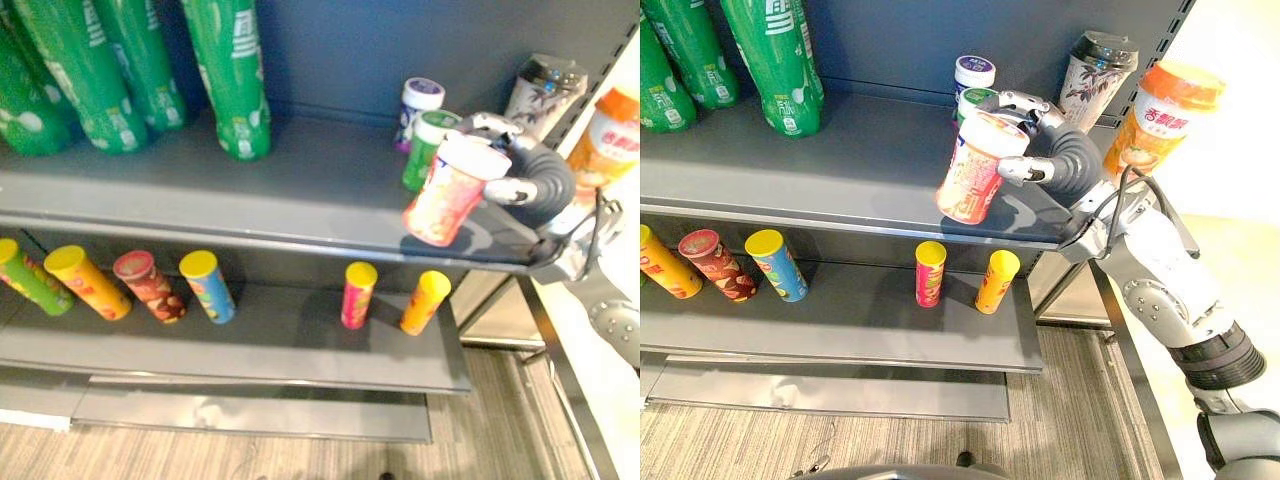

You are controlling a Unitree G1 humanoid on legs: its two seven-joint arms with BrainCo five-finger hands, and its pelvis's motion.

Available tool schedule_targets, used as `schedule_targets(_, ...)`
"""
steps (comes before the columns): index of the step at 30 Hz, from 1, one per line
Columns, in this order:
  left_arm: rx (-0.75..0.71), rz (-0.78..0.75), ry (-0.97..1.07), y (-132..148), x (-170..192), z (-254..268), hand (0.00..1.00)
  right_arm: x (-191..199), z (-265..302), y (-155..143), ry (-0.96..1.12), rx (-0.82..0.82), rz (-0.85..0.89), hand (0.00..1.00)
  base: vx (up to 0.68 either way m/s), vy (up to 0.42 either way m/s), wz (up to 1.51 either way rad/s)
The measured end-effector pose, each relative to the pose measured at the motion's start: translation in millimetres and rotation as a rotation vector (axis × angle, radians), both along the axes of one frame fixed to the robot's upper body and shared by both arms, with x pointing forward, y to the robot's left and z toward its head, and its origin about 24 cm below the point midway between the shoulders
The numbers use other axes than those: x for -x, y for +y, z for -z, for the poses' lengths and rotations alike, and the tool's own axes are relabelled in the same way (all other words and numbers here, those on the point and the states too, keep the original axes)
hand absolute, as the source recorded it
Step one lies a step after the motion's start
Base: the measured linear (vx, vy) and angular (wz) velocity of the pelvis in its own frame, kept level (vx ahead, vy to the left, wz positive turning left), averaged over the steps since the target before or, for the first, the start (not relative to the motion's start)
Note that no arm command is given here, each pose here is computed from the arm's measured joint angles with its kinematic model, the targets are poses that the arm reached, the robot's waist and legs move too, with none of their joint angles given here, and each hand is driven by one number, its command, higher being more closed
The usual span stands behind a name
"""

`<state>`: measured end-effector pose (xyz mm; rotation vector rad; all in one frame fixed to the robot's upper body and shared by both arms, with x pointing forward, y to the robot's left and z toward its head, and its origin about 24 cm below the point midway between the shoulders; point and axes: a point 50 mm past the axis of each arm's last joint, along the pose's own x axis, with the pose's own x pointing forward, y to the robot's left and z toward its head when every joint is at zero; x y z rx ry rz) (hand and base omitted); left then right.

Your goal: Put the gum and the chips on the shelf.

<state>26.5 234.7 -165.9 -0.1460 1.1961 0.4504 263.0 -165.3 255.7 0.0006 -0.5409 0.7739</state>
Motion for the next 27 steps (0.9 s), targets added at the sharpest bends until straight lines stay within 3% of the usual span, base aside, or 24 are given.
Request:
schedule_targets(7, 0.005, -0.013, -0.001, -3, 0, 1, 0.00, 0, 2, -2, -0.007, 0.004, 0.019, 1.00, 0.00, 0.000, 0.00)
schedule_targets(26, 0.003, -0.053, 0.000, -3, 4, 1, 0.00, -1, 15, -7, -0.183, 0.066, 0.273, 1.00, 0.00, 0.000, 0.01)
schedule_targets(27, 0.002, -0.054, 0.000, -3, 4, 1, 0.00, -1, 14, -7, -0.200, 0.069, 0.286, 0.00, 0.00, 0.000, 0.00)
